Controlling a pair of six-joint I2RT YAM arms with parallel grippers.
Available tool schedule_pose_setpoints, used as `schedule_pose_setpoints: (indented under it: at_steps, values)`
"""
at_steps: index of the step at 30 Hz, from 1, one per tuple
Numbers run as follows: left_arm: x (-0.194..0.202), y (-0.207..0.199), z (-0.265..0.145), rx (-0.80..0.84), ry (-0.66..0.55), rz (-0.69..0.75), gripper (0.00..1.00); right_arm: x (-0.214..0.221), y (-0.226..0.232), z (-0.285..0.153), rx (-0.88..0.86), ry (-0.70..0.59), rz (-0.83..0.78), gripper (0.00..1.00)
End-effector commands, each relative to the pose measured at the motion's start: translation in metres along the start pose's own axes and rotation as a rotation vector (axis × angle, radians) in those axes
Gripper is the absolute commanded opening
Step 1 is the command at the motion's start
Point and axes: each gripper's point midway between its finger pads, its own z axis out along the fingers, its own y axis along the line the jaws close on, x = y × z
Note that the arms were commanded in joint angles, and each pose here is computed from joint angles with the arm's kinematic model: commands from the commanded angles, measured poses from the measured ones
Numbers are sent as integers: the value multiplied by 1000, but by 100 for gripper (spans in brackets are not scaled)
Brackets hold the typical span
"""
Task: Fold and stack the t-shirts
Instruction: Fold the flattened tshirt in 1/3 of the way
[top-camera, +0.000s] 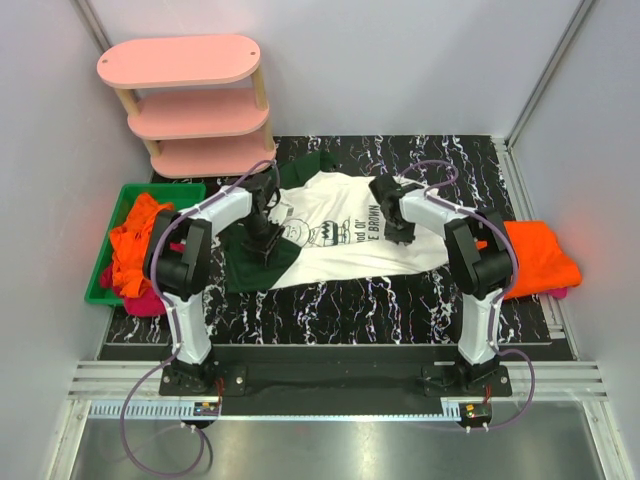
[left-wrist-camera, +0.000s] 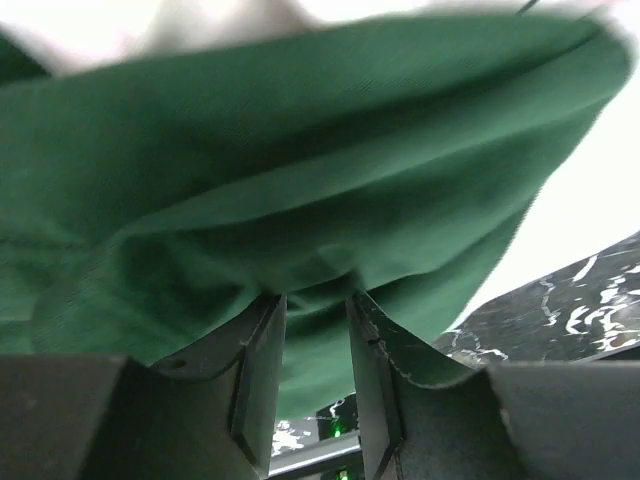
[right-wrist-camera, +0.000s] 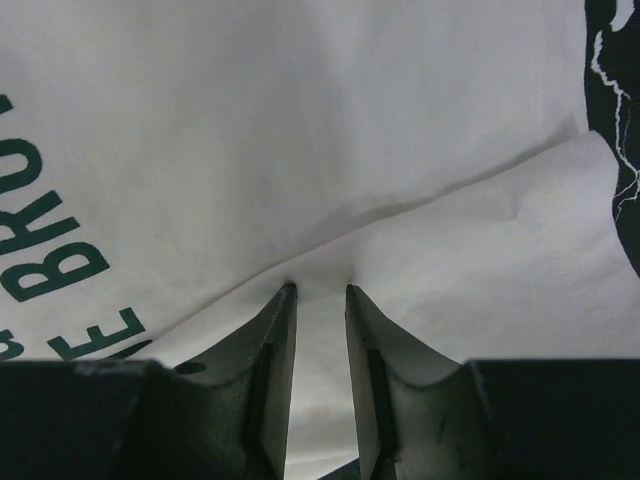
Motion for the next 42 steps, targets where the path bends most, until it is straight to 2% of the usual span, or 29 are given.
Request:
schedule_pose_setpoints:
  at_steps: [1,10,15,19,26,30,37,39,42]
  values:
    - [12,8,2,-41,40,18,35,-8,-14,14,21,50,71,34]
    - [25,18,15,-82,109,19,35,-18,-15,18,-17,78,123,33]
    - [13,18,6,-78,51,19,34,-13,-14,20,-23,92,121,33]
    - [1,32,2,-145,22,13,35,-11,-15,22,-16,95,120,33]
    - [-4,93,1,-230,18,-178,35,-9,-22,23,0,98,141,35]
    - [-6,102,-5,-205,-15,-215,35,-13,-22,19,-13,84,119,34]
    - [-37,66,-66,-63,-253,-184,44,-50,0,-32,-120,-92,69,38]
    - [-47,58,-91,-45,-348,-177,45,-61,11,-53,-167,-154,41,43]
    - [-54,54,-107,-44,-420,-177,47,-63,39,-83,-249,-206,-8,50]
